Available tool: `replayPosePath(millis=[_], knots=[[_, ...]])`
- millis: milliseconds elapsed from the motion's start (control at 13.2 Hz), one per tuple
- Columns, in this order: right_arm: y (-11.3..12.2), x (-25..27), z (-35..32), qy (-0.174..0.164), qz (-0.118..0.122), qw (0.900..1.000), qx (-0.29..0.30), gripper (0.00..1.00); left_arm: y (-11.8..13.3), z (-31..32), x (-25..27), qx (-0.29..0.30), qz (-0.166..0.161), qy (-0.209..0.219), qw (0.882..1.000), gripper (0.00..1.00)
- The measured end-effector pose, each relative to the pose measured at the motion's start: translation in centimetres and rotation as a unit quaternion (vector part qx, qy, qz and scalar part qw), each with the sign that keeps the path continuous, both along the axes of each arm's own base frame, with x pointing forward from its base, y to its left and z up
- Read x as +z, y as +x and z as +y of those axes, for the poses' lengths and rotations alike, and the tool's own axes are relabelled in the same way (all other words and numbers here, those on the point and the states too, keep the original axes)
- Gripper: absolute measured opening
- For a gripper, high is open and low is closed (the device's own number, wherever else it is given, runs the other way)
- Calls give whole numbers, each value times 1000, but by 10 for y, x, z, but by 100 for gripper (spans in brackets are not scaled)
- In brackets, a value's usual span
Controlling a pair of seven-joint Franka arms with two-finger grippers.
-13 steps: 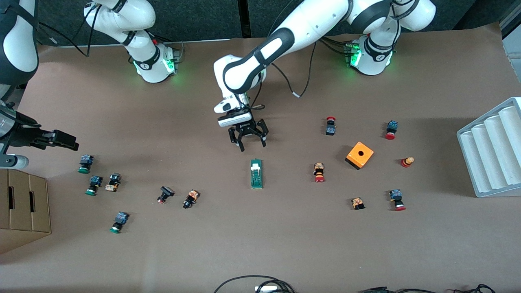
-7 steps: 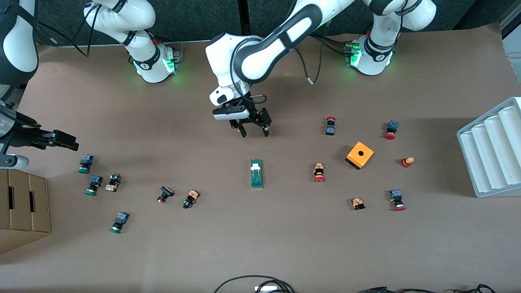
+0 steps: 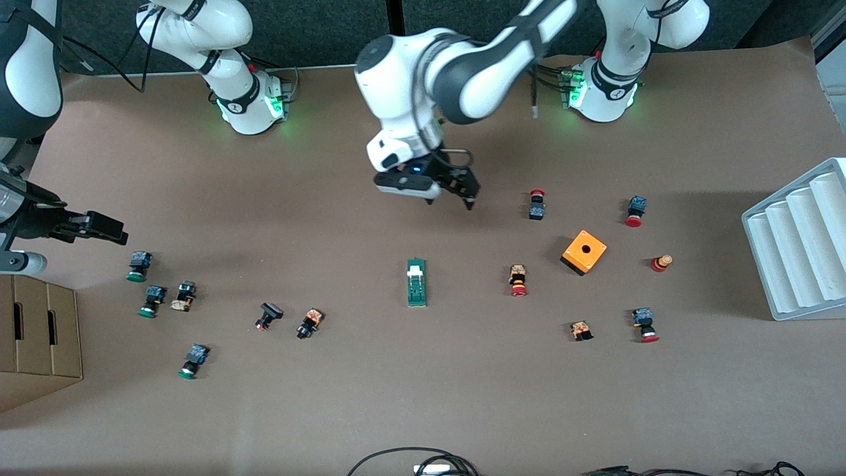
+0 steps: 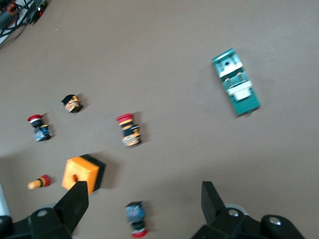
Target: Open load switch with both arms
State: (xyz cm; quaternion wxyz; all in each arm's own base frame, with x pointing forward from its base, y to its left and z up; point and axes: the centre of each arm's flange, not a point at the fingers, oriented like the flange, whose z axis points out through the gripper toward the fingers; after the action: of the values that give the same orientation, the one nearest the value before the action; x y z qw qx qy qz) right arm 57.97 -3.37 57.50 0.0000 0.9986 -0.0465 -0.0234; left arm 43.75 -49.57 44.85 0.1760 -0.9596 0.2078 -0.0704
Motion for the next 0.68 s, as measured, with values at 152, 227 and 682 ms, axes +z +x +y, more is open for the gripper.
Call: replayPosePath(millis=[152, 227, 682], knots=[[0, 0, 0, 0, 0, 1000, 0, 100, 29, 44, 36, 5, 25, -17, 1000, 100], [0, 0, 0, 0, 0, 1000, 0, 100, 43, 67, 52, 9, 37, -35, 999, 100], [0, 0, 0, 0, 0, 1000, 0, 100, 138, 238, 119, 64, 92, -115, 987, 100]])
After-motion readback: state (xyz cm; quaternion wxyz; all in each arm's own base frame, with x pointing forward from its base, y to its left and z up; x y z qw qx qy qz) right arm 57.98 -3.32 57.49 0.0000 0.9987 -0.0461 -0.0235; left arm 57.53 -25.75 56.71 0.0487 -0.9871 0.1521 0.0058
